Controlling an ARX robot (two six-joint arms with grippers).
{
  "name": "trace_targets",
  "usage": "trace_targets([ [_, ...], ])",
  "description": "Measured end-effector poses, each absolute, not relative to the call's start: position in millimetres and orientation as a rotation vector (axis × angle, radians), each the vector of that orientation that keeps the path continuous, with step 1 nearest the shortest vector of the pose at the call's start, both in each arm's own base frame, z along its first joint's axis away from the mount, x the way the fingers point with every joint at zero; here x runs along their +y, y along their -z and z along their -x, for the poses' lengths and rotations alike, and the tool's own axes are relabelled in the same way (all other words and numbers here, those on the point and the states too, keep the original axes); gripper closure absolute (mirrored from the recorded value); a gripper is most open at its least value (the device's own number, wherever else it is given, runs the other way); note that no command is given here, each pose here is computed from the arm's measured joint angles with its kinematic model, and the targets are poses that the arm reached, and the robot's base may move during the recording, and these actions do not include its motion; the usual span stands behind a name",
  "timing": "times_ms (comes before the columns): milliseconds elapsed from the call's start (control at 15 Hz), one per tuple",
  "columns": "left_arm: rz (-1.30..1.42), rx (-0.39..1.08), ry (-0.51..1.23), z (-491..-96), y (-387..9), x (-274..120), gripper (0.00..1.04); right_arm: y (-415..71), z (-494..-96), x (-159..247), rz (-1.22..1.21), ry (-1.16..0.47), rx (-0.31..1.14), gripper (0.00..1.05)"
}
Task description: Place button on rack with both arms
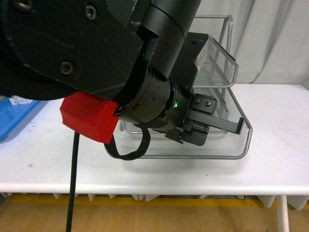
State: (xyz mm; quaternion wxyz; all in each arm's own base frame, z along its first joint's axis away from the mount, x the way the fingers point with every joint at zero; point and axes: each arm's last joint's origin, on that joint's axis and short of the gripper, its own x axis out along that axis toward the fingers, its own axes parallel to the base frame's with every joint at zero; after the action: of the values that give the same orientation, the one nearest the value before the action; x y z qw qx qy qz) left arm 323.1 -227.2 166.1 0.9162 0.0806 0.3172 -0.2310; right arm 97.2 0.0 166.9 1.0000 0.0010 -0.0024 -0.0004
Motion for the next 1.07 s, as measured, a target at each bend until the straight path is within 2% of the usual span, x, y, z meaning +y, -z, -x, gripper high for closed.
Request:
trace_targets([
  [201,-0.195,0.756,0.374,-372,-147,-225,0.69,-167,-97,0,-0.002,0.001,-0.004,0.06],
  [401,-0.203,0.813,0.368,-393,-139,-233,0.67,-167,-97,0,-0.002,0.001,-0.004,0.06],
  [535,-0.188,0.813,0.380,-398,-144,-236,0.49,-167,-97,0,-0.002,0.001,-0.004,0.06],
  [802,-0.094,0.747,0.419,-391,-169,-232,0.06,-167,-97,0,-0.002,0.001,-0.004,0.06],
  [1069,-0.088,0.609,0.439,-353,-204,-206,0.07,-167,-97,0,-0.002,0.001,-0.004,0.06],
])
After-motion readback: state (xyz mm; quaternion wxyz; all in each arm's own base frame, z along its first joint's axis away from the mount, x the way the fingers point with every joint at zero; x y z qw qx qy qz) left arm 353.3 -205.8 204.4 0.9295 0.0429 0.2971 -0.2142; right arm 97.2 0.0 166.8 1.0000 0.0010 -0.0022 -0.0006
